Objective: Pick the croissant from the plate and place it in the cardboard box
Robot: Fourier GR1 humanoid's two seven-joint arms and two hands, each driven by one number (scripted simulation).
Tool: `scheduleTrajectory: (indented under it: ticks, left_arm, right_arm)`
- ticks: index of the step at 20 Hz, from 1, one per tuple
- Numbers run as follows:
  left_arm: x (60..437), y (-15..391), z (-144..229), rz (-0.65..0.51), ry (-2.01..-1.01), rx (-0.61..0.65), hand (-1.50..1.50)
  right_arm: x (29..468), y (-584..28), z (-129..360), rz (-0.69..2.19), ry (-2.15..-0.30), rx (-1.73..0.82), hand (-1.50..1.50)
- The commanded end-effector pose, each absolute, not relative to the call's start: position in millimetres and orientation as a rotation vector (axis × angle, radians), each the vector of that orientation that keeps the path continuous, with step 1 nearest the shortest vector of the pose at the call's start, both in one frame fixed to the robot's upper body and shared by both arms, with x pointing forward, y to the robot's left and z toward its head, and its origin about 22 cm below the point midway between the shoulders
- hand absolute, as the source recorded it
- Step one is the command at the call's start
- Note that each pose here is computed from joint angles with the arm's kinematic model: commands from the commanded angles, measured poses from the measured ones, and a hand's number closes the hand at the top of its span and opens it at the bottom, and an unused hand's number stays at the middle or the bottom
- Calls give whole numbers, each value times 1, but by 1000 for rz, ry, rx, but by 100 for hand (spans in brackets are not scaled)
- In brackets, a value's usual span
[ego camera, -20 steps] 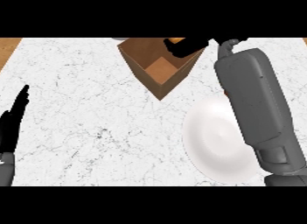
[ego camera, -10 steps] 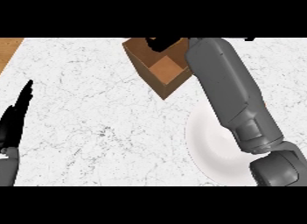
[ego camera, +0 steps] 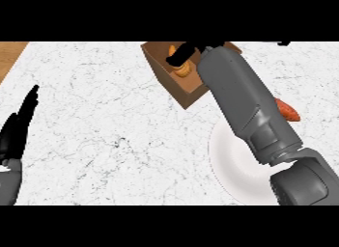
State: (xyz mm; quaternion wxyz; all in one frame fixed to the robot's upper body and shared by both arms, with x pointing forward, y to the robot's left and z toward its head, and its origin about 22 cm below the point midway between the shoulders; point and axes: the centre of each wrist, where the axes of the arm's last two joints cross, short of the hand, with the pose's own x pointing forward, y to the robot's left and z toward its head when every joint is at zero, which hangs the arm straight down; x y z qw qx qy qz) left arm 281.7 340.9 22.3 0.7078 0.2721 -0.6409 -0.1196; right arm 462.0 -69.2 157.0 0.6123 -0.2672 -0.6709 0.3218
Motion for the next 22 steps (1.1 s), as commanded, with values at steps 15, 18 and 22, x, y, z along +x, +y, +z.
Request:
scheduleTrajectory:
  ticks: [15,18,22]
  left_arm:
    - [285,338,31,-248,-1427,601,0]
    - [289,338,30,-258,-1410,599,0]
    - [279,352,26,-246,-1397,645,0]
  right_arm:
    - [476,-107,183,277,-1829,-468,-150]
    - [477,-113,185,233,-1858,-420,-150]
    - [479,-171,162,181,-1866,-370,-150]
